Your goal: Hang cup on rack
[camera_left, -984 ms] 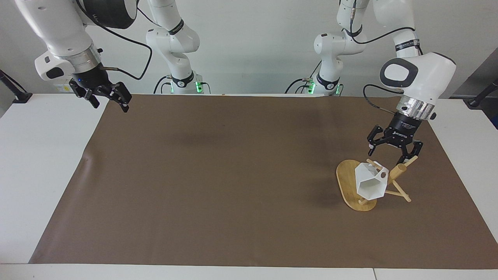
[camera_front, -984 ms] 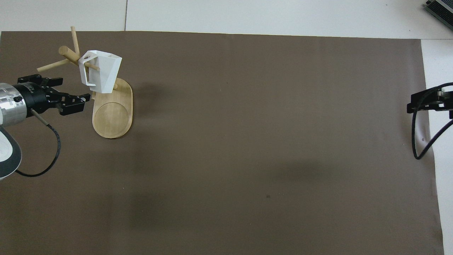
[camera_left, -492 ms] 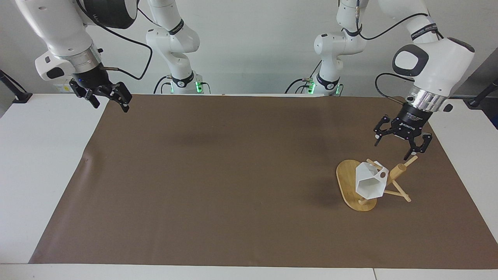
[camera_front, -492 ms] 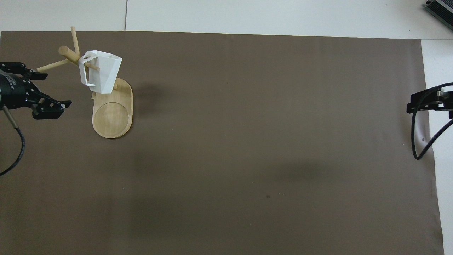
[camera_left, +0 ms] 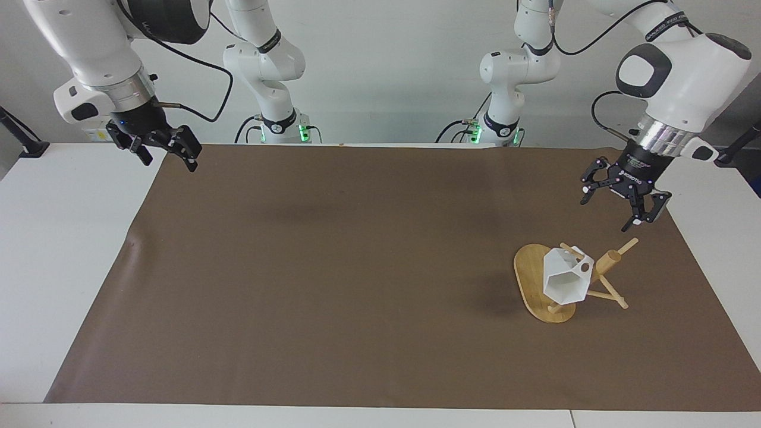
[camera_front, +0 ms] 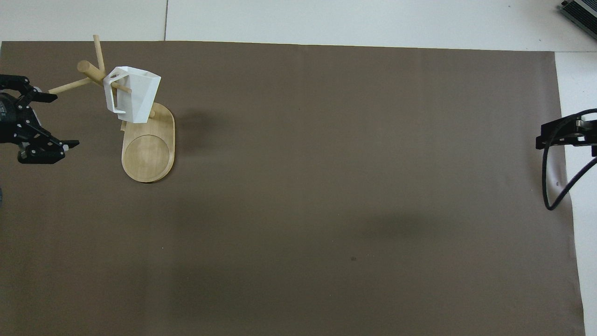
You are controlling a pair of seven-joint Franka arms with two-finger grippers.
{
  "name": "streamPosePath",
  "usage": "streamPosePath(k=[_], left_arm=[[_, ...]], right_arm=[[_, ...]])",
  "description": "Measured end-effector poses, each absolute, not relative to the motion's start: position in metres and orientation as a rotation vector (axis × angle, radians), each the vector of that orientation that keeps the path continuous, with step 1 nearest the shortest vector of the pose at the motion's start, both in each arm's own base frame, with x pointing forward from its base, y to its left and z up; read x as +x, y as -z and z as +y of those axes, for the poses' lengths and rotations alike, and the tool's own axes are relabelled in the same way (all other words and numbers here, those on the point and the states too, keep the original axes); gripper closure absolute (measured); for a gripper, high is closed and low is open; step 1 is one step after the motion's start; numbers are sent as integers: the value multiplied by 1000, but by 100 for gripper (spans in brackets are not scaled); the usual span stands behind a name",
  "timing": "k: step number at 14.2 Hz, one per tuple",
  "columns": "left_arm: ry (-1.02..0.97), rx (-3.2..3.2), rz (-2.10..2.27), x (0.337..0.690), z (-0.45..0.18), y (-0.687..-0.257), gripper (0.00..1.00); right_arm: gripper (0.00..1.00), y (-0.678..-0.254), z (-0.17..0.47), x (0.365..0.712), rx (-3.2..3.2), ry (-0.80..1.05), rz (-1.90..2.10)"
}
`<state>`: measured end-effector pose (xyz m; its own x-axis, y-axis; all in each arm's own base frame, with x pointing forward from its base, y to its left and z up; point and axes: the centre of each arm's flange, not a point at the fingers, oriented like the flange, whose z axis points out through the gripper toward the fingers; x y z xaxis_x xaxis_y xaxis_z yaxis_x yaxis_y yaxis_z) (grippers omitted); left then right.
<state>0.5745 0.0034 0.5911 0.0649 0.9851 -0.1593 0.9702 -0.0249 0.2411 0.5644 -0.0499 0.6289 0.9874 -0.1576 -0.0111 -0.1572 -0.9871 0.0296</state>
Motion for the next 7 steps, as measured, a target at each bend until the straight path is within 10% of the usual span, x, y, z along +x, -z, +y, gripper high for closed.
streamPosePath(k=[7], left_arm=[[-238, 2672, 1176, 575, 0, -593, 0]], right_arm=[[0, -629, -50, 564, 3103, 21, -246]])
